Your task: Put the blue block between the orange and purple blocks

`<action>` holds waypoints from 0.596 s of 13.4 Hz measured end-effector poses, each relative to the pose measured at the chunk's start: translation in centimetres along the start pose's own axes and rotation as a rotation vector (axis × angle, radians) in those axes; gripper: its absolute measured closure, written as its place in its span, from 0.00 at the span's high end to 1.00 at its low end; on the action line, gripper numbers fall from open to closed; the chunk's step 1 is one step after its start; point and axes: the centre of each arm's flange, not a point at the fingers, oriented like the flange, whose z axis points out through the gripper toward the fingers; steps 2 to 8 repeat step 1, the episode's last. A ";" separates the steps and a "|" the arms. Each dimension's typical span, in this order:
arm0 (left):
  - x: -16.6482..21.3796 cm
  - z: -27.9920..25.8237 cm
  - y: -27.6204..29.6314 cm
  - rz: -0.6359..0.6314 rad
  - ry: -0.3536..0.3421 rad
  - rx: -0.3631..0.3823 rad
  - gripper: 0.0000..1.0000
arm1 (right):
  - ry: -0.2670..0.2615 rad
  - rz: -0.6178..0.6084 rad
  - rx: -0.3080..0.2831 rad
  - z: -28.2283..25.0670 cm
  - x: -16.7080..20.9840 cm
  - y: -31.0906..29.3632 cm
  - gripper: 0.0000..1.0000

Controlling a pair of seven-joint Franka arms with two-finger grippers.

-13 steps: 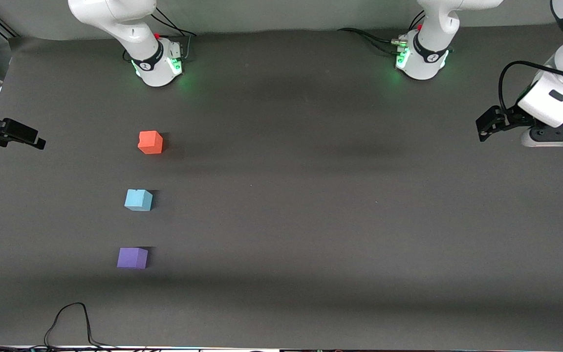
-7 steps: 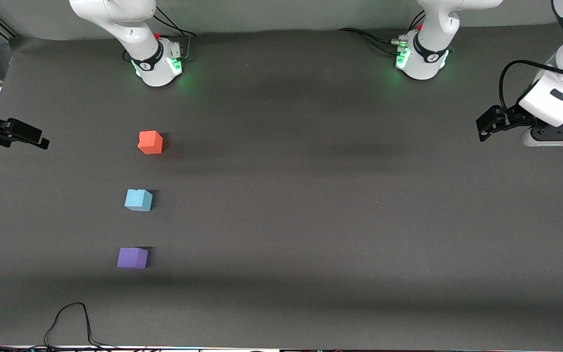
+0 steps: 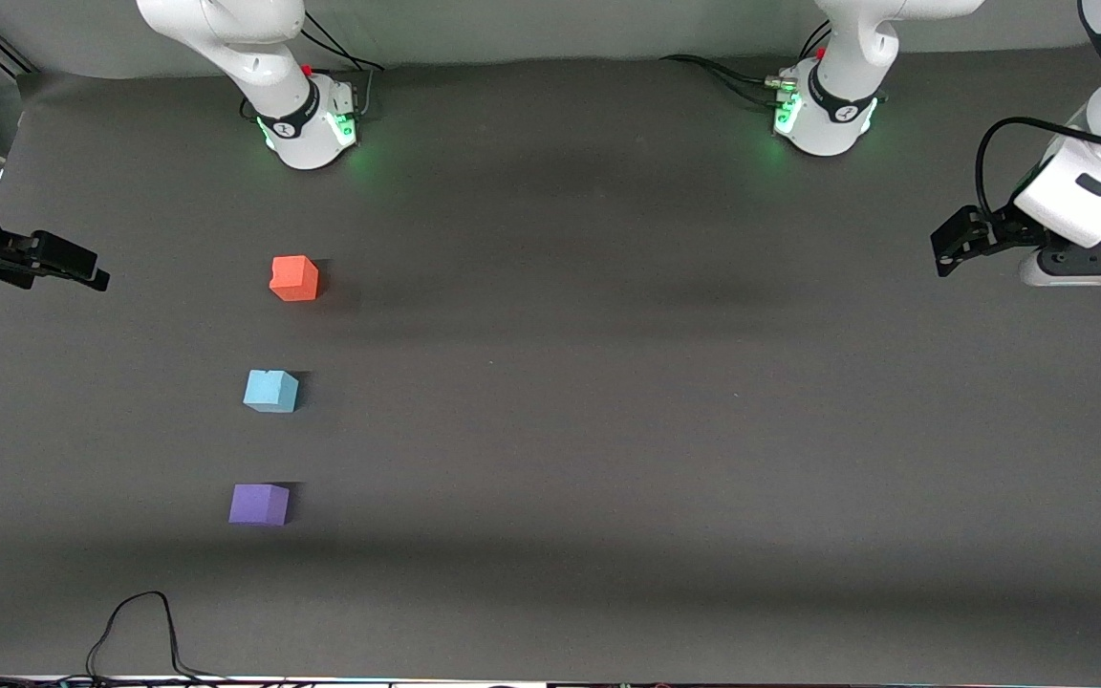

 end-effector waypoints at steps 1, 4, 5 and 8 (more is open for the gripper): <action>0.0 0.0 0.0 0.000 0.000 0.000 1.00 | 0.000 -0.001 -0.001 0.0 0.0 0.0 1.00; 0.0 0.0 0.0 0.000 0.000 0.000 1.00 | 0.000 -0.001 -0.001 0.0 0.0 0.0 1.00; 0.0 0.0 0.0 0.000 0.000 0.000 1.00 | 0.000 -0.001 -0.001 0.0 0.0 0.0 1.00; 0.0 0.0 0.0 0.000 0.000 0.000 1.00 | 0.000 -0.001 -0.001 0.0 0.0 0.0 1.00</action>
